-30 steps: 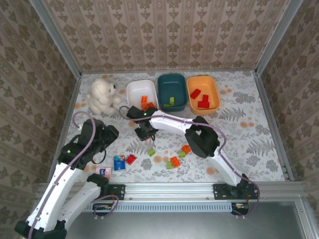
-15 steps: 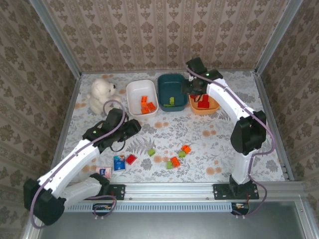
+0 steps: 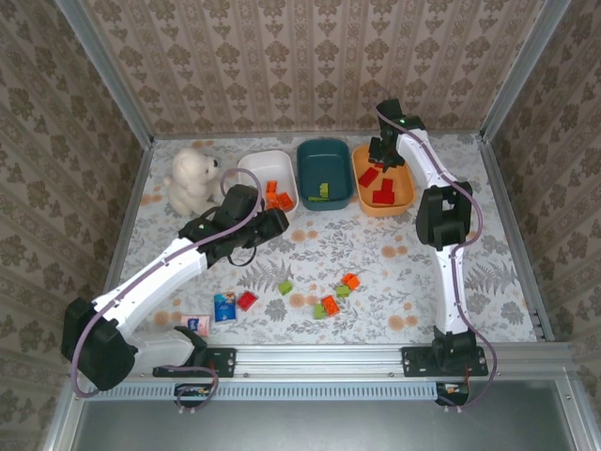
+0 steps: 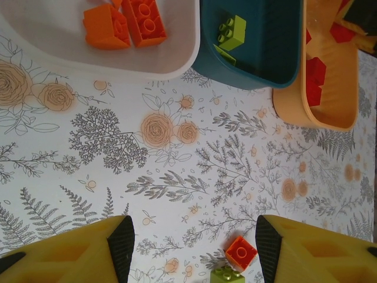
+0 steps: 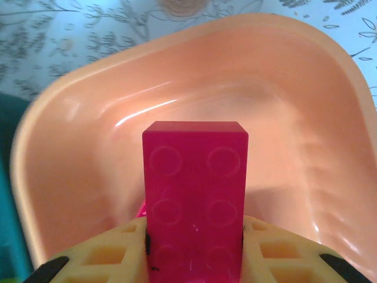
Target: Sort the legos into containers by color
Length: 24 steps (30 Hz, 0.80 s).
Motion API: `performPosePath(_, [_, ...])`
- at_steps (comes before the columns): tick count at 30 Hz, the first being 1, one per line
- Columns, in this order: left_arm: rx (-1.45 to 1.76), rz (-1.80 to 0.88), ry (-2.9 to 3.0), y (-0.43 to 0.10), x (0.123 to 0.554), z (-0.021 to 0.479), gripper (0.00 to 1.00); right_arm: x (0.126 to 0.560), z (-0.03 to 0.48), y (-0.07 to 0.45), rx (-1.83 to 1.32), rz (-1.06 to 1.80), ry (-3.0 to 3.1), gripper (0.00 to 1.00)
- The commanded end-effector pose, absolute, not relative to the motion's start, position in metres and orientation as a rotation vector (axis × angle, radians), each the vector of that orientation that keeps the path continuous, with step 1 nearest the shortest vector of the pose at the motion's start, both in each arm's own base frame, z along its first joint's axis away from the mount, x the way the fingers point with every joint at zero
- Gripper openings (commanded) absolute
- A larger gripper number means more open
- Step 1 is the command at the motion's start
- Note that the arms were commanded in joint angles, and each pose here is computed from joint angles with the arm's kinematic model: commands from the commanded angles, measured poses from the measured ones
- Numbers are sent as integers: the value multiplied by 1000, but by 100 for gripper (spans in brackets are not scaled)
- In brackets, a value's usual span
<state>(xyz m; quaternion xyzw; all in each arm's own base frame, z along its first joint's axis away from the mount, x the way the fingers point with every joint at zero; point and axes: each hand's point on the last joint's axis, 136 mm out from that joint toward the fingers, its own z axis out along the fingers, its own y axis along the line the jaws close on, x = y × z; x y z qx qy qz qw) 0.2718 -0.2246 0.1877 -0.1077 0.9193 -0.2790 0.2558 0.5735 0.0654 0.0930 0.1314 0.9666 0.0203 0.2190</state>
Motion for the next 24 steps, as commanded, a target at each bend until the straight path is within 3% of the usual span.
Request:
performPosePath(1, [-274, -754, 2465, -224, 274, 200, 60, 567, 82, 51, 387, -29, 2721, 33])
performPosePath(9, [-279, -725, 2468, -220, 274, 200, 60, 568, 58, 49, 409, -34, 2756, 41])
performPosePath(13, [-258, -727, 2482, -224, 274, 198, 60, 569, 67, 51, 403, -22, 2748, 57])
performPosePath(17, [-200, -729, 2498, -229, 275, 198, 60, 572, 108, 54, 380, 5, 2674, 67])
performPosePath(24, [165, -691, 2576, -266, 268, 185, 61, 548, 219, 85, 308, 141, 2472, 67])
